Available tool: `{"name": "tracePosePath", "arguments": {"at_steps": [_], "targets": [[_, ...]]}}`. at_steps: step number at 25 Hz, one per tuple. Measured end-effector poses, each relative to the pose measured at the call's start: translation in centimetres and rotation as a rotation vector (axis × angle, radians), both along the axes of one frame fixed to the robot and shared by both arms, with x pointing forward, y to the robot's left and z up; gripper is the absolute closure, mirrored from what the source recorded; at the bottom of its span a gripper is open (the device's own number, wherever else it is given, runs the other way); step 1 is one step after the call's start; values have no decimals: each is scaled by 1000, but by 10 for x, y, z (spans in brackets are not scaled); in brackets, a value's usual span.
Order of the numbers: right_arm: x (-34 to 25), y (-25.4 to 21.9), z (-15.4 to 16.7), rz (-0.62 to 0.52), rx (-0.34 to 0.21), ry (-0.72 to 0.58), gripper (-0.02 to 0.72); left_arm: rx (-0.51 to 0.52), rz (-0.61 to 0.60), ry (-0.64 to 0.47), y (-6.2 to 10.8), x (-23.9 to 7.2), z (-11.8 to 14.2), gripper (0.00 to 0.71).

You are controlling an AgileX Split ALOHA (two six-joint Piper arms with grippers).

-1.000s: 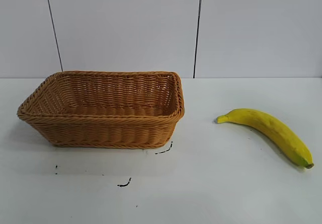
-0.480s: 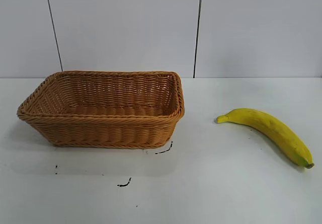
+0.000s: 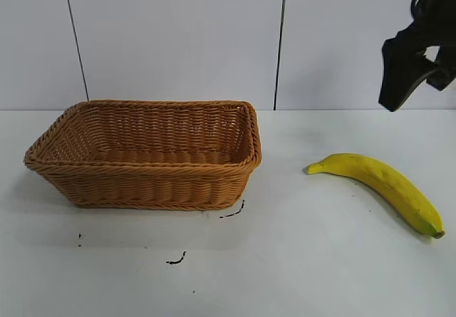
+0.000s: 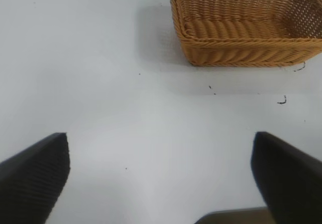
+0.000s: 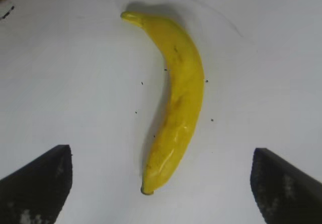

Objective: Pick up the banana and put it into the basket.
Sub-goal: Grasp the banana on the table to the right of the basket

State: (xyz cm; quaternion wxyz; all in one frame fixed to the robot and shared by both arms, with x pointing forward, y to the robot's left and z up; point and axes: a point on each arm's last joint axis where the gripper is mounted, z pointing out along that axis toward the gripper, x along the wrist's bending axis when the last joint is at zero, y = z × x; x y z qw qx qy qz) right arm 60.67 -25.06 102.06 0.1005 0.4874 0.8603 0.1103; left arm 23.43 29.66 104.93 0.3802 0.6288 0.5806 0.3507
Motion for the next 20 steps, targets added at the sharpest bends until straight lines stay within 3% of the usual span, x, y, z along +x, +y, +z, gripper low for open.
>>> {"name": "tracePosePath", "arguments": {"at_steps": [7, 20], "targets": [[15, -5, -37, -75, -48, 52, 14, 0, 0, 0, 0, 0, 0, 15], [38, -7, -125, -163, -42, 140, 14, 0, 0, 0, 0, 0, 0, 15]]}}
